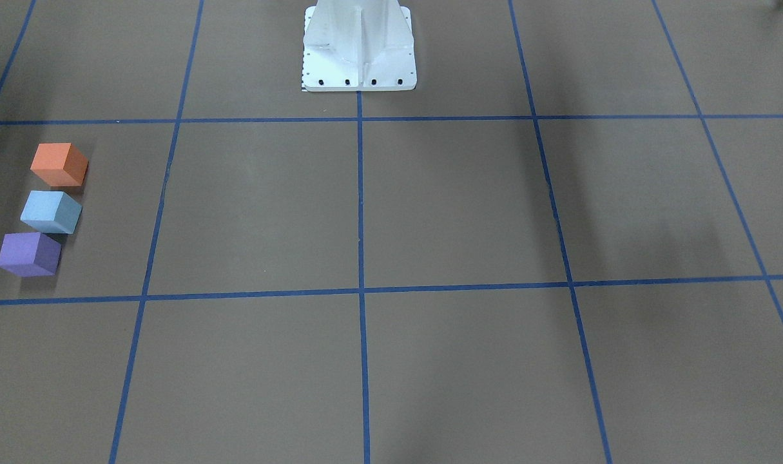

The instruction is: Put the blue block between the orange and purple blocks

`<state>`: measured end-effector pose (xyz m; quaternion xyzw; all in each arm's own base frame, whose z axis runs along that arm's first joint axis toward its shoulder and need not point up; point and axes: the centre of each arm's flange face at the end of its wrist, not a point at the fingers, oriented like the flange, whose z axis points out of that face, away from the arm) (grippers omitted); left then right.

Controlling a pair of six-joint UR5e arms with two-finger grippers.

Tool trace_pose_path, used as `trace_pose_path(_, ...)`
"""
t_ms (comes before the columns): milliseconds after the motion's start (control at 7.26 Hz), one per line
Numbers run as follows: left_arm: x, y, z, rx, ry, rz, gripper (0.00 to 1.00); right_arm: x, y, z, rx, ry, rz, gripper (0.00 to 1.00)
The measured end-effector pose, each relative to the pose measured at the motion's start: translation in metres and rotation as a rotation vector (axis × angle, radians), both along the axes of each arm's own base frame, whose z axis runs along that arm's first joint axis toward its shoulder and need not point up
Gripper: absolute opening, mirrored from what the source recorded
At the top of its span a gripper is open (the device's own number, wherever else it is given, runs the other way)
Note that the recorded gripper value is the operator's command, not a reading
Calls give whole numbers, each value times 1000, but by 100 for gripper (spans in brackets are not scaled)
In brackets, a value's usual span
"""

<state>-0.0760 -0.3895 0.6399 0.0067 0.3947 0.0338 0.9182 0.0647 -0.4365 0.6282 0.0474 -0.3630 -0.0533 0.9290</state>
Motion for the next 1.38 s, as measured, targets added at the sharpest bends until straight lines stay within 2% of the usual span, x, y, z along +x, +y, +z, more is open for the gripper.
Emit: trace_pose_path(1377,0,-1,-2,-1,-5,-5,100,-5,0,1,-1,0,-14,100)
